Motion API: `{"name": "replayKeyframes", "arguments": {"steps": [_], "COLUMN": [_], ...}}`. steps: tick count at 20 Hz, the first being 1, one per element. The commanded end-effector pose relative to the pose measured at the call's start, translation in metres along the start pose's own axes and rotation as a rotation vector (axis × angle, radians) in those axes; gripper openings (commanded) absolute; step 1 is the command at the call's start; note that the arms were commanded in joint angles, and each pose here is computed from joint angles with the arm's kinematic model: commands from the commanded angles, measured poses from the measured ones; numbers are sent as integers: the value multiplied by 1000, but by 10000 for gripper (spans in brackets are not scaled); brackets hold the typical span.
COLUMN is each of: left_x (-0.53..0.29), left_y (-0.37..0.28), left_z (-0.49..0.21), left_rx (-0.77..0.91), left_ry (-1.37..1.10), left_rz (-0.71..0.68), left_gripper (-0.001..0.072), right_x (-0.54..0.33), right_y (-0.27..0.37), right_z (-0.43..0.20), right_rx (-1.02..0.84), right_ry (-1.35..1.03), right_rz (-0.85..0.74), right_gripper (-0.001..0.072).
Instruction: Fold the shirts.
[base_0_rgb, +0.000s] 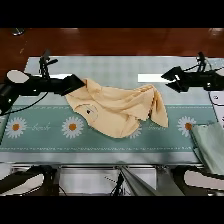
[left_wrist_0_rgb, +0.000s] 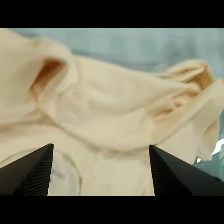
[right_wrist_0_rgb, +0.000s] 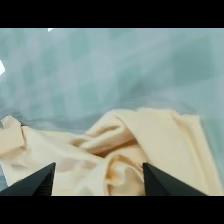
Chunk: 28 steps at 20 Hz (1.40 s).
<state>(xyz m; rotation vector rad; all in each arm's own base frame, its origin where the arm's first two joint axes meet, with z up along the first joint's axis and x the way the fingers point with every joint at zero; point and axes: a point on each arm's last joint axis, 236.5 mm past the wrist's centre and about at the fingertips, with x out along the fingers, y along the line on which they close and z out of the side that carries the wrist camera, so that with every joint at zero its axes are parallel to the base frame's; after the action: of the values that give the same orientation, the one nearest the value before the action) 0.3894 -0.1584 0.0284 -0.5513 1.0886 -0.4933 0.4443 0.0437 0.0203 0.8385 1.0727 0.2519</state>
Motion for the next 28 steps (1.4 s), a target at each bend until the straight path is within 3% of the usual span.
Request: {"name": "replayKeyframes", "arguments": {"steps": [1,4,8,17,18,19,20,21,28], "left_x": [-36,-44,-13,30,30,30,30,30,47], "left_y": [69,79,27,-23,-23,-23,-23,-23,-21], "left_z": [-83,-147,-212,-225,-224,-223,-223,-223,-222], "left_rx": [-90,-237,-325,-313,-316,-316,-316,-315,-386], "left_ry": [367,451,449,369,364,361,361,362,338], "left_rz": [185,157,-70,-164,-164,-162,-162,-162,-139], "left_gripper": [705,704,704,705,704,704,704,704,705], "right_x": [-55,-85,-50,11,17,19,19,18,4], "right_y": [-69,-148,-152,-114,-106,-101,-96,-91,-70], "right_z": [-16,-76,-151,-158,-155,-153,-149,-144,-114], "right_rx": [-51,121,178,16,5,-13,-41,-58,-97], "right_ry": [148,245,310,300,298,298,295,293,259], "right_rz": [-155,-359,-299,-243,-226,-219,-213,-206,-174], "right_gripper": [624,617,617,616,579,388,95,24,24]}}
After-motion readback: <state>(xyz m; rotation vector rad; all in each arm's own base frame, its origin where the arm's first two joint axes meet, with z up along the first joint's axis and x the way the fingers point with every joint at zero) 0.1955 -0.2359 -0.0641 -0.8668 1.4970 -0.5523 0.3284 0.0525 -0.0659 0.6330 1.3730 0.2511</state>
